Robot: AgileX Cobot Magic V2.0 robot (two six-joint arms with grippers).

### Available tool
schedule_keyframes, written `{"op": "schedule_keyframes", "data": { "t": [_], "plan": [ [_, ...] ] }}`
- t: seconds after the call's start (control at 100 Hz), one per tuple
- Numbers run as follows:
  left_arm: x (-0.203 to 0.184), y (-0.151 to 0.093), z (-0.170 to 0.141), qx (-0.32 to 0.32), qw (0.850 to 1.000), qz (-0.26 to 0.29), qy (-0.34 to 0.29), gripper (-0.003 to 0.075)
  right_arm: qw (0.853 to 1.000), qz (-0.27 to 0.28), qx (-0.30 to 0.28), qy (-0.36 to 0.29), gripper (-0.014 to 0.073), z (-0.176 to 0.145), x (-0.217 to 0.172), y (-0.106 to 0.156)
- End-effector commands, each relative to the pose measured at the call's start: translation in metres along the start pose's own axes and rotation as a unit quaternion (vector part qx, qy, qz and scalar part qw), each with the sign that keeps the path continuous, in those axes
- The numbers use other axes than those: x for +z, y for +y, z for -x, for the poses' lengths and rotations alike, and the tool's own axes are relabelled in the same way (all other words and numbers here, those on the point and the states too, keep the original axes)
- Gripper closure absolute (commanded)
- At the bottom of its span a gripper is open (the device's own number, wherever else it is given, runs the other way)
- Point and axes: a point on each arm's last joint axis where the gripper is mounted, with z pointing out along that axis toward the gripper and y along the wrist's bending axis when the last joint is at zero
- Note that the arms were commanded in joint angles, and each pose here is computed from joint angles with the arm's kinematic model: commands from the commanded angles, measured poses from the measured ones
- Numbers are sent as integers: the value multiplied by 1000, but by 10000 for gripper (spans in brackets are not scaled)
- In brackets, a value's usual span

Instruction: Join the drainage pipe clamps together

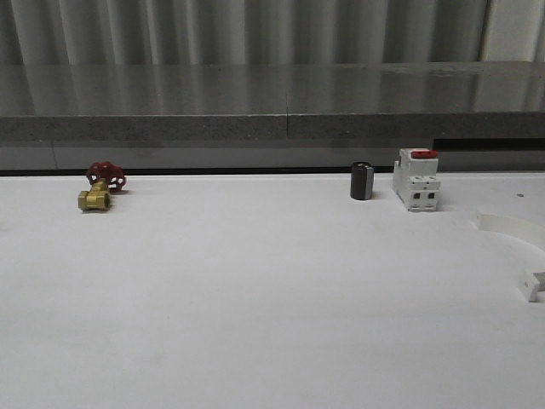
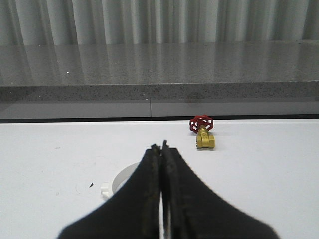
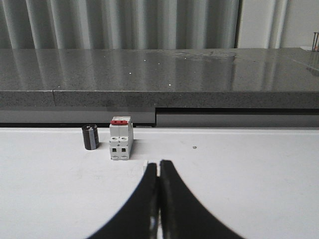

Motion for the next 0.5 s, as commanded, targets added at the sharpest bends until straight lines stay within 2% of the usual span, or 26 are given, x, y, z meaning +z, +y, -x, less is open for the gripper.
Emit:
{"op": "schedule_keyframes", "data": {
  "t": [0.0,0.18,0.35,0.49],
  "plan": [
    [-1,0,-6,-7,1000,-1,-20,740,998,2,0,-60,662,14,-3,1],
    [-4,-1,16,-2,1000,-1,14,740,998,2,0,-60,662,14,-3,1],
    [2,-2,51,-4,1000,-2,25,740,998,2,0,-60,662,14,-3,1],
    [13,-4,70,-13,993,-5,115,740,998,2,0,-60,662,14,-3,1]
  ]
}}
